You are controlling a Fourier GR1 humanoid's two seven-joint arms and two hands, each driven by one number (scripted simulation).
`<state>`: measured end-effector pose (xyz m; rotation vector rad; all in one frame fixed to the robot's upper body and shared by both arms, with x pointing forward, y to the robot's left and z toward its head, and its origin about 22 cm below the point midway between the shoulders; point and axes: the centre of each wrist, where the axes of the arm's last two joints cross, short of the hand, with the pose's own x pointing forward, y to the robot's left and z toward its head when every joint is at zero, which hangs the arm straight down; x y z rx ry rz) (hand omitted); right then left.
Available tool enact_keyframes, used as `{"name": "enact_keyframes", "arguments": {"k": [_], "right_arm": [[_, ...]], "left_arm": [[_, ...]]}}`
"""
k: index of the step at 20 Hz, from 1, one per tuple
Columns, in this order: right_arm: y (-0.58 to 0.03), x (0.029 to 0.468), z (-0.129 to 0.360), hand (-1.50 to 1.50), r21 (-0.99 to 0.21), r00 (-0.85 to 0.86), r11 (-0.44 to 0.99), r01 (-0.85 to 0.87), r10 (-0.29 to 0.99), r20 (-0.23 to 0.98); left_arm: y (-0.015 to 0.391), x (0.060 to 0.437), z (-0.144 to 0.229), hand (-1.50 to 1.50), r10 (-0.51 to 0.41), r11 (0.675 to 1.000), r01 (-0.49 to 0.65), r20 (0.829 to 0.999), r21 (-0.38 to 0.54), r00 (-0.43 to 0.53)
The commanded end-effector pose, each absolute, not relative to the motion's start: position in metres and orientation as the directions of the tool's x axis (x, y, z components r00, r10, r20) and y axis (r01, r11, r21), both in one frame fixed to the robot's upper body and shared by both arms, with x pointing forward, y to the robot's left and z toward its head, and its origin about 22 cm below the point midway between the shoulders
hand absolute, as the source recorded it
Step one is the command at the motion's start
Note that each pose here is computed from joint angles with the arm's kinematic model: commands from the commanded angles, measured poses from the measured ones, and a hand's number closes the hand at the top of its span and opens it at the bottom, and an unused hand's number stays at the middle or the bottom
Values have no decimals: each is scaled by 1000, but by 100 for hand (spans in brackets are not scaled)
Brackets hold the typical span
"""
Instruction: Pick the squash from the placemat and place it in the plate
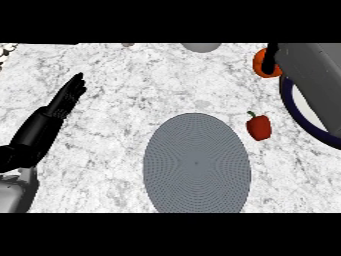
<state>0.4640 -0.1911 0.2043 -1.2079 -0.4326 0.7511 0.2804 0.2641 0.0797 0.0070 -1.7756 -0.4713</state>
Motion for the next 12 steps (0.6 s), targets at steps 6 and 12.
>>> {"name": "enact_keyframes", "arguments": {"k": [6, 12], "right_arm": [[-175, 475, 265, 150, -959, 898, 28, 282, 346, 274], [-204, 482, 267, 150, -926, 916, -150, 346, 270, 298]], "left_arm": [[251, 290, 93, 0, -231, 899, 295, 922, 324, -311], [247, 289, 91, 0, -227, 895, 304, 921, 326, -316]]}}
